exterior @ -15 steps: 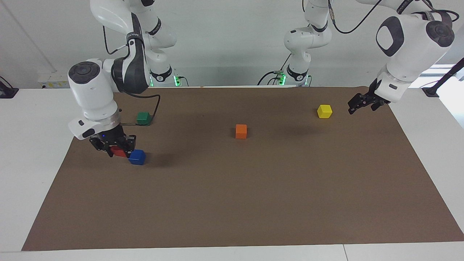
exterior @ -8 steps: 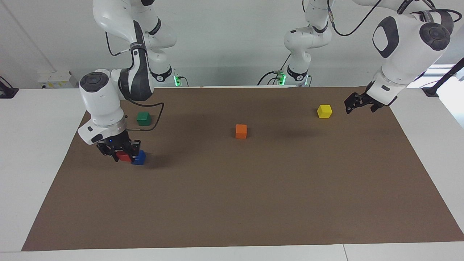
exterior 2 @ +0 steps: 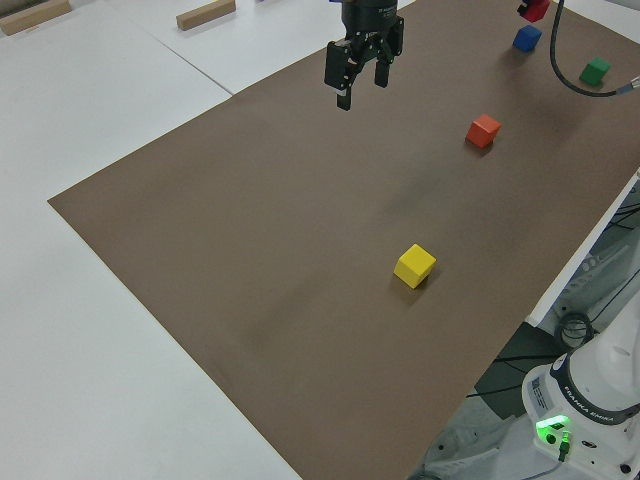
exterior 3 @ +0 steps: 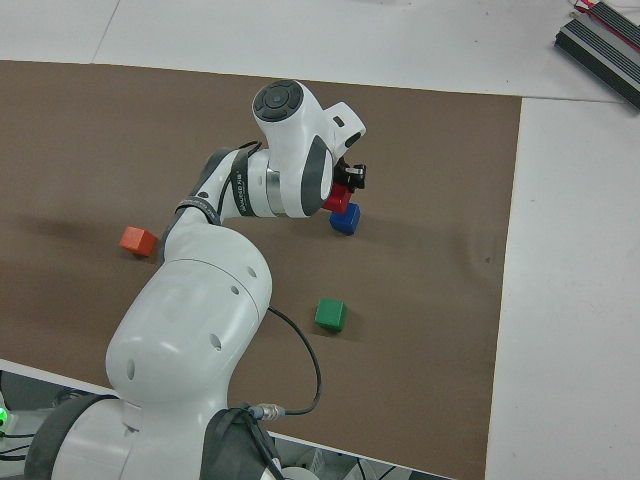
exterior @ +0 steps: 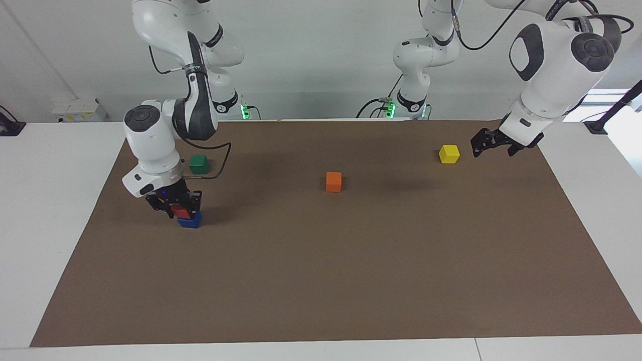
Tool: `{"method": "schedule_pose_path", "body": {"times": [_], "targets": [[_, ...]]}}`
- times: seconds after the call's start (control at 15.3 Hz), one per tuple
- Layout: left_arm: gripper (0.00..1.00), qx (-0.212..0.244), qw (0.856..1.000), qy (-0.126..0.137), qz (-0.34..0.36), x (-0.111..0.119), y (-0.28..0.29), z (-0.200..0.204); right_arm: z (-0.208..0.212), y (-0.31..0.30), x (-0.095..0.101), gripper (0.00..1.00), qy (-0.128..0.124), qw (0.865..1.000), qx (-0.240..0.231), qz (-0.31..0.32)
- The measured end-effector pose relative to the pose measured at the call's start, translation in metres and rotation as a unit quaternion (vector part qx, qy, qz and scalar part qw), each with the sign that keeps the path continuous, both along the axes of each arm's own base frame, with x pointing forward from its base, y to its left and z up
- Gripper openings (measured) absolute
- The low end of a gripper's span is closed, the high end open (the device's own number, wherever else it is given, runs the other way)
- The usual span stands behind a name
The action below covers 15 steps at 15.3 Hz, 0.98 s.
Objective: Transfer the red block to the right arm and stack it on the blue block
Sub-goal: 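Lower the red cube onto the blue cube with the right gripper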
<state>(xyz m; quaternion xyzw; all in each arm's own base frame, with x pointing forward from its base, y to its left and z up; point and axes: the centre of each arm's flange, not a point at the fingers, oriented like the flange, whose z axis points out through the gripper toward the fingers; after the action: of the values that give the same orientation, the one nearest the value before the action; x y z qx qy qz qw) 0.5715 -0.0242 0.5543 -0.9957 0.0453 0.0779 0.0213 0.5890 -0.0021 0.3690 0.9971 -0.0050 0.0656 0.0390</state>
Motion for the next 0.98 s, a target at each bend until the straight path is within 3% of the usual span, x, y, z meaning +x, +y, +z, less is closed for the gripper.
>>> {"method": "schedule_pose_path", "body": {"times": [0.52,0.98], "targets": [[1.00,0.000,1.000,-0.002,-0.002,-0.001,-0.002,0.002,-0.007,-0.011,-0.004,0.57,0.004,1.000,0.013,-0.018],[1.00,0.002,1.000,-0.017,0.004,-0.008,0.004,0.019,-0.009,-0.011,-0.002,0.57,-0.011,1.000,0.014,-0.017]]}}
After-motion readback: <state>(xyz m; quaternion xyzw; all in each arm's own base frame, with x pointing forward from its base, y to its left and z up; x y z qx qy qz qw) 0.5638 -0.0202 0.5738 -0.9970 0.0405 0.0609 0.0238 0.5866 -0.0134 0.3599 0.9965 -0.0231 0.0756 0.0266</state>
